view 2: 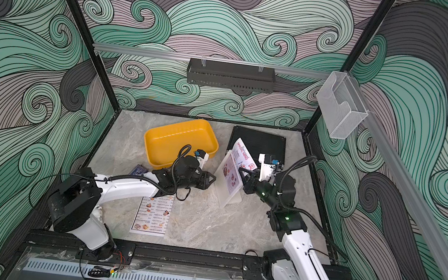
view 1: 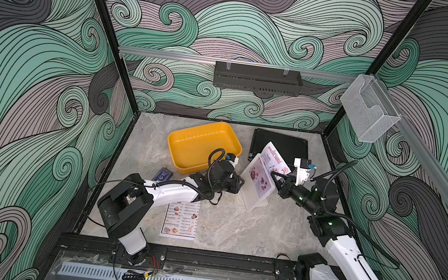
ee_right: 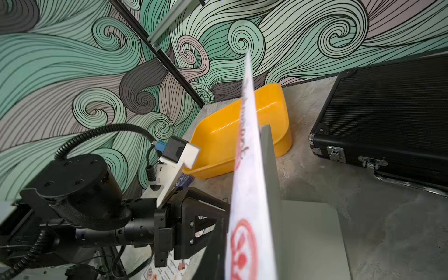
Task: Replace the menus in the menu holders
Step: Insert the menu into the menu holder.
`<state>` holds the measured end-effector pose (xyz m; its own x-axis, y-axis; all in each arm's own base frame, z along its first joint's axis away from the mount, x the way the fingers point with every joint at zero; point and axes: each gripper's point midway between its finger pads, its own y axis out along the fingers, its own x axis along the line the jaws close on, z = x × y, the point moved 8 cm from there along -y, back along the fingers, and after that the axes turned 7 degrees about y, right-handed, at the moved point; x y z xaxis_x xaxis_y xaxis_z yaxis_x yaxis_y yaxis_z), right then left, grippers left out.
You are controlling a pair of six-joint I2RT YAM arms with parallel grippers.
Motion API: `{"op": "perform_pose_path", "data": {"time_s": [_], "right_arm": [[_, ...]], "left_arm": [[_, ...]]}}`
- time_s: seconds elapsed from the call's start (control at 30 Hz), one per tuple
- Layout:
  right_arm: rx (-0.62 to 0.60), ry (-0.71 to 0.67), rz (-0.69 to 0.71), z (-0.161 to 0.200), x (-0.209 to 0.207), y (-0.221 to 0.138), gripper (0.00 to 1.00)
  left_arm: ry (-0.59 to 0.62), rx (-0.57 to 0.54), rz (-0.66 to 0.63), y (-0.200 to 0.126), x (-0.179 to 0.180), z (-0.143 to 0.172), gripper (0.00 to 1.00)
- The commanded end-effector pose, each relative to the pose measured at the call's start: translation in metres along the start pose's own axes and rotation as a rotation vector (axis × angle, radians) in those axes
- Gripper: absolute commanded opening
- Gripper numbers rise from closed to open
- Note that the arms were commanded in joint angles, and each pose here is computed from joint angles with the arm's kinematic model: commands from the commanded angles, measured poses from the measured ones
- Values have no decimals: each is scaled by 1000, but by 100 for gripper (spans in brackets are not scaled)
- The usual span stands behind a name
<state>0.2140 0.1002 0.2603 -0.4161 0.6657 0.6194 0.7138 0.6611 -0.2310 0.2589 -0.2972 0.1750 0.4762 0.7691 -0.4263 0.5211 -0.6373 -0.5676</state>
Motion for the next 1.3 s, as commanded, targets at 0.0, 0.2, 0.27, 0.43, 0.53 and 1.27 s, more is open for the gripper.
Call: {"op": "perform_pose_path", "data": {"time_s": [0.0,0.2,0.27,0.43,0.53,1.27], "right_arm": [[7,-44,14,-1,5,-7,34],[-30,-113,65,-18,15,-19,37],[-23,-117,63,-16,14,-18,29],[33,-82,41,-3,6,-10,9],[70,-69,21,4,4,-5,4],[-169,-131,424,-11,0,-75,63]], "left_arm": [[-4,-67,7,-12,-5,-17,37],[-3,-111,2,-28,-12,-32,40],[-11,-125,5,-33,-14,-37,42],[-32,-142,28,-43,-25,-53,45],[-40,-162,67,-51,-35,-66,47],[-240,10,91,-26,-133,-159,49]]}}
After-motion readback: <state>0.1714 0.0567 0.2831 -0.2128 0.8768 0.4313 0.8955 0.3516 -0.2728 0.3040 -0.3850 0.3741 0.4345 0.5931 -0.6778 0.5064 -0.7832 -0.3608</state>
